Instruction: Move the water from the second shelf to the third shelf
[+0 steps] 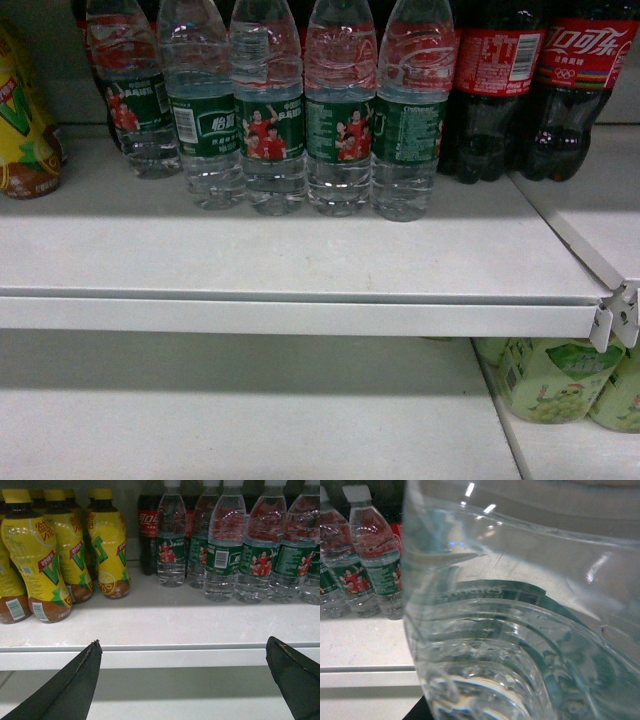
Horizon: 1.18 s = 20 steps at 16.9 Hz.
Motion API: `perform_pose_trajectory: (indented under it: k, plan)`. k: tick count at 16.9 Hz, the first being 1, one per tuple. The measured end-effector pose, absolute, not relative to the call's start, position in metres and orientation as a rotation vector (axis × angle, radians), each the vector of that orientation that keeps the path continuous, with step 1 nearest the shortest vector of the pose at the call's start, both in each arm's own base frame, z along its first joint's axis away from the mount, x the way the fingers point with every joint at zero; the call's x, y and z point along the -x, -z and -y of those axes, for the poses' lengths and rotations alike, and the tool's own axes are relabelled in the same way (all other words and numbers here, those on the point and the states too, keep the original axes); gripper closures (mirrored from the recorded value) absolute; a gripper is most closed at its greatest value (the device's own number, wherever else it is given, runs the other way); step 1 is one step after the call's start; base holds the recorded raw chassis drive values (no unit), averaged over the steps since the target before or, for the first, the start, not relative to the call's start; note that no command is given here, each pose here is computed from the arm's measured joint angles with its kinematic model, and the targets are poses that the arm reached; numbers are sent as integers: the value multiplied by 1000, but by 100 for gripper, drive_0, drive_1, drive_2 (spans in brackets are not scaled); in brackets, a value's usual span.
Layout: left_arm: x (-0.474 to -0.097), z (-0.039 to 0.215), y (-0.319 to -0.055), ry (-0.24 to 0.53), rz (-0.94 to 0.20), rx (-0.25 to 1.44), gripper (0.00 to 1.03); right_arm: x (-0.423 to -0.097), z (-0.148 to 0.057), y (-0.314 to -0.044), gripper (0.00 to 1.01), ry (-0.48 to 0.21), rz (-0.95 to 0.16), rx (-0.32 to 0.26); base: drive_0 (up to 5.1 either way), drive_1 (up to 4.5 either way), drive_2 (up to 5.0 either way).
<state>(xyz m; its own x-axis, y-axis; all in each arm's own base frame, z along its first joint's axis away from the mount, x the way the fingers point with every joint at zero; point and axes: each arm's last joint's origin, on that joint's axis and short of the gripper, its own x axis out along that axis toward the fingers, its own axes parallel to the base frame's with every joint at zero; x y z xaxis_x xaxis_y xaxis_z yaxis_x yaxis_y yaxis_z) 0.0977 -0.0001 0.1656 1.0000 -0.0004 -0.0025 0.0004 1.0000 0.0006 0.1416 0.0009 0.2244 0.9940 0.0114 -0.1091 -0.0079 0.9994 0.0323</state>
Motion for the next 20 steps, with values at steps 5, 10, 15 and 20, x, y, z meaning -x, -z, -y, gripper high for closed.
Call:
perform_pose_trajectory:
  k: [5, 10, 15, 20]
  plan:
    - [-98, 0, -166, 1, -3, -1, 5, -141, -1, -225, 61, -12, -105, -32, 0, 0, 0]
    - [-98, 0, -166, 1, -3, -1, 5, -141, -1, -225, 61, -12, -103, -32, 0, 0, 0]
    - [-98, 0, -166, 2, -4, -1, 5, -141, -1, -224, 61, -13, -105, -33, 0, 0, 0]
    - [-98, 0, -166, -1, -3, -1, 5, -141, -1, -224, 61, -13, -105, -33, 0, 0, 0]
